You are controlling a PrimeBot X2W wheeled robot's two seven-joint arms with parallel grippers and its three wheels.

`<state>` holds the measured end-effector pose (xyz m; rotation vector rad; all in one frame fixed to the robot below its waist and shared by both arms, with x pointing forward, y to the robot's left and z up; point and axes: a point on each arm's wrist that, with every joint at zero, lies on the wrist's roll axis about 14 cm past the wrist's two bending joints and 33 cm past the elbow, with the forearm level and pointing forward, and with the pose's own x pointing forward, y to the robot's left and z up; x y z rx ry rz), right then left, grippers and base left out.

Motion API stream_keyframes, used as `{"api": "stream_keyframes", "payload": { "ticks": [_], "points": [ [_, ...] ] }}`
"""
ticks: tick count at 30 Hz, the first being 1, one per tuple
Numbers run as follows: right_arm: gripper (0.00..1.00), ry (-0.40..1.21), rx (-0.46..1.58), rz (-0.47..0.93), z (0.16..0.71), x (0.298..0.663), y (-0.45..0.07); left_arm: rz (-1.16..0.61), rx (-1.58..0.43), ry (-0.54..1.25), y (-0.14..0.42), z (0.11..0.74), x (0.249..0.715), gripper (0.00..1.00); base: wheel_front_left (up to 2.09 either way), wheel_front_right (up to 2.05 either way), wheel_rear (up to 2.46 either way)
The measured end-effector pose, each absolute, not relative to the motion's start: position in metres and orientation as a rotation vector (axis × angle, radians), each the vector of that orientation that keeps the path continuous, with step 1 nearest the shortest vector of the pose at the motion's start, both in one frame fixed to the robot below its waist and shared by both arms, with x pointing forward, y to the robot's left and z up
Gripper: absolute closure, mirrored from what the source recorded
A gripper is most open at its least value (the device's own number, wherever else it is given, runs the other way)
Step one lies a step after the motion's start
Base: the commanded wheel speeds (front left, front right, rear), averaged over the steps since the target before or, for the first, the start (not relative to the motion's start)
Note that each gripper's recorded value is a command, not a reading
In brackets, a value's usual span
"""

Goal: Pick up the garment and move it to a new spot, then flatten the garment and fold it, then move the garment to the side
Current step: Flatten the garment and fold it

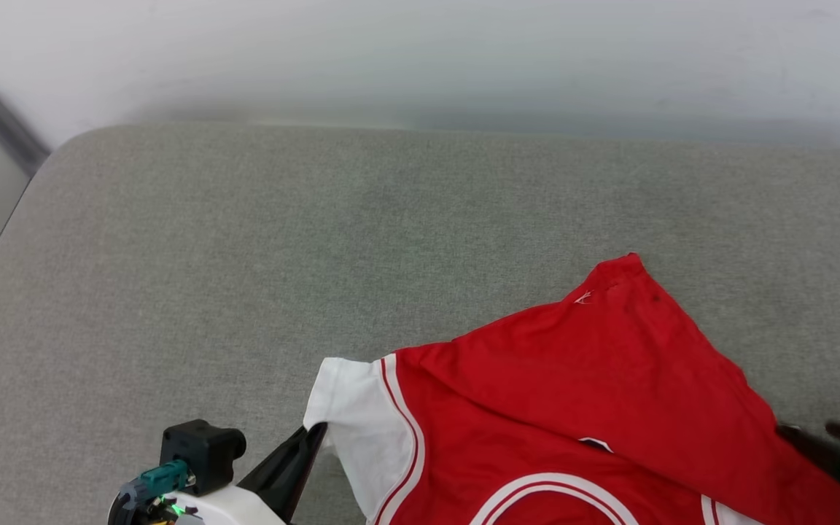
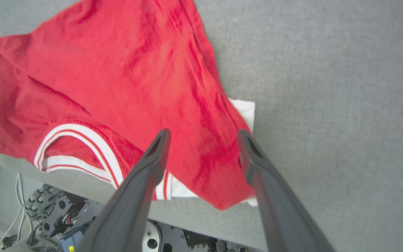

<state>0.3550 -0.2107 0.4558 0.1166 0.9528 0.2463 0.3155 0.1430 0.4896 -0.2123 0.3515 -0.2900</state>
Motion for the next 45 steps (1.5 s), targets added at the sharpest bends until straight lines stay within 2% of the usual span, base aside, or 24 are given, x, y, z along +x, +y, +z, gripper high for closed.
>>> {"api": "stream_keyframes", "payload": {
  "ticks": [6, 10, 22, 26, 38, 39, 40, 41, 45],
  "points": [
    [0.0, 0.868, 0.091, 0.378, 0.484, 0.404, -0.168, -0.292, -0.205, 0.335, 0.144, 0.497, 0.325, 1.0, 0.0, 0.0, 0.0],
    [0.0, 0.893, 0.045, 0.438, 0.478, 0.433, -0.139, -0.283, -0.194, 0.347, 0.147, 0.496, 0.329, 1.0, 0.0, 0.0, 0.0],
    [0.0, 1.009, -0.058, 0.457, 0.426, 0.512, -0.101, -0.239, -0.207, 0.374, 0.154, 0.49, 0.345, 1.0, 0.0, 0.0, 0.0],
    [0.0, 1.057, -0.074, 0.451, 0.401, 0.525, -0.095, -0.21, -0.217, 0.399, 0.159, 0.48, 0.347, 1.0, 0.0, 0.0, 0.0],
    [0.0, 1.176, -0.145, 0.479, 0.348, 0.529, -0.086, -0.163, -0.201, 0.421, 0.173, 0.467, 0.356, 1.0, 0.0, 0.0, 0.0],
    [0.1, 1.179, -0.146, 0.48, 0.346, 0.529, -0.087, -0.161, -0.2, 0.423, 0.173, 0.467, 0.356, 1.0, 0.0, 0.0, 0.0],
    [0.72, 1.182, -0.147, 0.48, 0.346, 0.529, -0.087, -0.16, -0.2, 0.425, 0.174, 0.466, 0.356, 1.0, 0.0, 0.0, 0.0],
    [1.0, 1.183, -0.149, 0.48, 0.346, 0.529, -0.088, -0.159, -0.2, 0.425, 0.174, 0.466, 0.356, 1.0, 0.0, 0.0, 0.0],
    [1.0, 1.162, -0.141, 0.464, 0.35, 0.53, -0.093, -0.16, -0.197, 0.409, 0.175, 0.47, 0.356, 1.0, 0.0, 0.0, 0.0]
  ]
}}
